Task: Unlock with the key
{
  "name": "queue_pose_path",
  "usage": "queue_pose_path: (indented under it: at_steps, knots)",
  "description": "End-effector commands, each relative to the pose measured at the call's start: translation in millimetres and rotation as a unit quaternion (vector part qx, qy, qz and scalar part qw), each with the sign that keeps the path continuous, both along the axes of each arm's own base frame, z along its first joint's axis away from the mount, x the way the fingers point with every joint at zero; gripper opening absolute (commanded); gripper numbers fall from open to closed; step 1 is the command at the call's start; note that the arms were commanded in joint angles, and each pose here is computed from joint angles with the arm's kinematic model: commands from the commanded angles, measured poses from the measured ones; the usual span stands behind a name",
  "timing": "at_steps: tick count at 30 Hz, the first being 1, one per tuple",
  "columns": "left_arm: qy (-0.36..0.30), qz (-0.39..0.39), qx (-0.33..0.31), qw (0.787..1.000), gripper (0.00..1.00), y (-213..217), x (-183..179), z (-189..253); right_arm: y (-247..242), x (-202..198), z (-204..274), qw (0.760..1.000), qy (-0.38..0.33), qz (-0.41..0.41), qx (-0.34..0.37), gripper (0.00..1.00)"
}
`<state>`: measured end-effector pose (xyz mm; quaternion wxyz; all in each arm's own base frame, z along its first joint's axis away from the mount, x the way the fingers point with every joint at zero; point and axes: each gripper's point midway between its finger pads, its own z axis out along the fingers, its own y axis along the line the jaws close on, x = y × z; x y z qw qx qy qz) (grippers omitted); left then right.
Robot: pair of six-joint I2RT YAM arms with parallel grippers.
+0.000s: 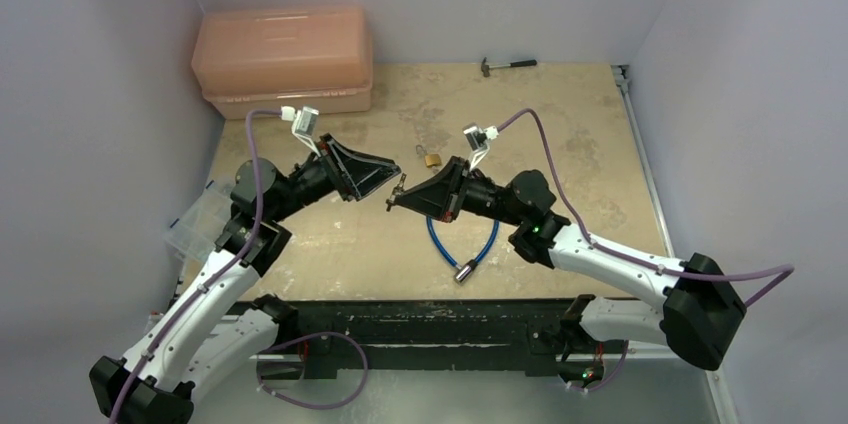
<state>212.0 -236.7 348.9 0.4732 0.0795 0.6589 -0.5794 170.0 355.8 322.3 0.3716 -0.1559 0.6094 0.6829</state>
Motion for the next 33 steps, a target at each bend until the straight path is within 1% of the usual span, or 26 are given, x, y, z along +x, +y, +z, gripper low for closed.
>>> queue_pose_path:
  at_steps: [1, 4, 12, 17, 20, 23, 26, 33]
  knots:
    - [-0.044, -0.026, -0.033, 0.998, 0.4, -2.0, -12.6, 26.0, -15.2, -8.5, 53.6, 0.993, 0.002, 0.002, 0.122, 0.0]
    - [-0.041, -0.031, -0.03, 0.998, 0.39, -2.7, -14.0, 22.9, -19.2, -10.2, 60.4, 0.99, 0.007, 0.003, 0.144, 0.0]
    - [-0.04, -0.055, -0.023, 0.997, 0.36, -6.4, -20.5, 18.3, -22.7, -12.7, 68.9, 0.986, 0.014, 0.011, 0.168, 0.0]
    - [-0.048, -0.055, -0.027, 0.997, 0.34, -4.9, -23.6, 24.6, -19.0, -9.3, 65.7, 0.986, 0.024, 0.011, 0.163, 0.0]
    - [-0.049, -0.049, -0.027, 0.997, 0.39, -3.3, -23.3, 27.4, -16.5, -8.1, 60.8, 0.987, 0.029, 0.012, 0.158, 0.0]
    - [-0.036, -0.019, -0.012, 0.999, 0.43, 1.0, -14.4, 24.2, -15.6, -8.0, 51.6, 0.988, 0.037, 0.012, 0.149, 0.0]
    - [-0.035, -0.011, -0.006, 0.999, 0.43, 2.7, -13.0, 25.3, -17.5, -5.4, 40.2, 0.989, 0.05, 0.001, 0.141, 0.0]
    - [-0.036, -0.022, -0.006, 0.999, 0.38, 0.9, -15.9, 24.0, -12.2, -2.3, 36.4, 0.991, 0.047, 0.0, 0.125, 0.0]
